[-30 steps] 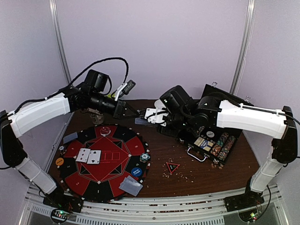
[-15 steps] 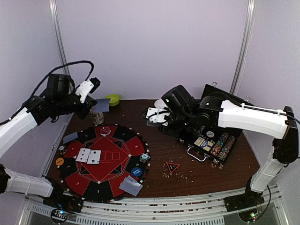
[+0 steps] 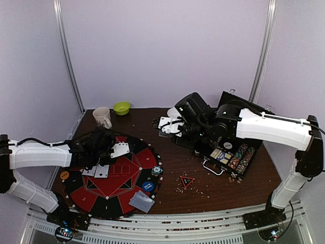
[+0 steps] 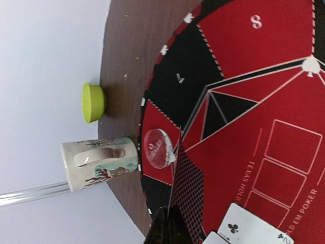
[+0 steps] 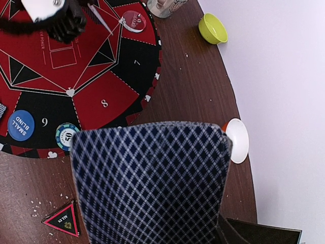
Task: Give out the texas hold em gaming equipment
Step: Flop the poker card into the community card area.
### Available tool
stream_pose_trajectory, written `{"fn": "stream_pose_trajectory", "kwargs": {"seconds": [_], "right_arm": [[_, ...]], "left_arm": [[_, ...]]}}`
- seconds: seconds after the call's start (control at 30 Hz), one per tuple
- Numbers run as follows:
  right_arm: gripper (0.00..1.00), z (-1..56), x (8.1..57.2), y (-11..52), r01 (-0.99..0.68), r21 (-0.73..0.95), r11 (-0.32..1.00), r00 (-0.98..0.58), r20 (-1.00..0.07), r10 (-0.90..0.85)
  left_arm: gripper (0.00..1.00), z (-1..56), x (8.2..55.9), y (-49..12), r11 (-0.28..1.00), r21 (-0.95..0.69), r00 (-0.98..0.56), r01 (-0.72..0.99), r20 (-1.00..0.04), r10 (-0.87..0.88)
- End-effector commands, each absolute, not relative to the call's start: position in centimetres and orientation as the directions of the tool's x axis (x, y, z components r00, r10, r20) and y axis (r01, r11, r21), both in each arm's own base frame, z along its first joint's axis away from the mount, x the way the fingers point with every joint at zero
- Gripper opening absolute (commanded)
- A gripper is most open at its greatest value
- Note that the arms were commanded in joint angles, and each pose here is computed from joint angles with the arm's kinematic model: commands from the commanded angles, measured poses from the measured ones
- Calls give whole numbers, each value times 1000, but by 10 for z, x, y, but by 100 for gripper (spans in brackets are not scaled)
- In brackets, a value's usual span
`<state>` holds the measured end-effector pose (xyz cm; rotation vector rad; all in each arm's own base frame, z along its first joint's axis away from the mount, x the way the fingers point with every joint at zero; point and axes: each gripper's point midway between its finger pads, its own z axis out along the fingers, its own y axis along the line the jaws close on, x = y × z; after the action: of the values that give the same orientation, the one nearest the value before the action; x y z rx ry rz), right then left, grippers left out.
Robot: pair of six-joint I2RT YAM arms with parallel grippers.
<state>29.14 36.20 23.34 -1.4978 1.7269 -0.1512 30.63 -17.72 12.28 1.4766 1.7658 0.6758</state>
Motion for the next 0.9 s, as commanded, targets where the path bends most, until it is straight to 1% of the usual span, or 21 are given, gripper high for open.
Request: {"fn": "stream_pose_trajectory", "kwargs": {"seconds": [0.0, 0.07, 0.2, 0.3, 0.4, 0.63, 0.7, 0.87], "right_arm": [[44, 249, 293, 355, -750, -583, 311, 46, -516, -855], [44, 249, 292, 355, -750, -583, 312, 45, -516, -855], [44, 250, 292, 355, -750, -584, 311, 49, -517, -854], [44, 249, 292, 355, -750, -584, 310, 48, -516, -855], [44, 250, 292, 355, -750, -584, 310, 48, -516, -855], [44, 252, 291, 353, -746, -588, 312, 51, -517, -854], [44, 252, 292, 353, -746, -588, 312, 50, -517, -854], [44, 251, 292, 354, -748, -587, 310, 50, -516, -855]], "left_arm": [[0, 86, 295, -179, 147, 748, -100, 647, -108, 989], [0, 66, 279, -180, 113, 690, -88, 714, -72, 994], [0, 41, 249, -186, 54, 581, -39, 812, -39, 999], [0, 30, 232, -195, 61, 488, -29, 871, -72, 997], [0, 21, 224, -198, 81, 427, -51, 901, -81, 995], [0, 3, 218, -189, 113, 367, -121, 923, -1, 993], [0, 3, 223, -189, 129, 387, -137, 913, -7, 991], [0, 0, 224, -179, 125, 406, -147, 905, 24, 989]]}}
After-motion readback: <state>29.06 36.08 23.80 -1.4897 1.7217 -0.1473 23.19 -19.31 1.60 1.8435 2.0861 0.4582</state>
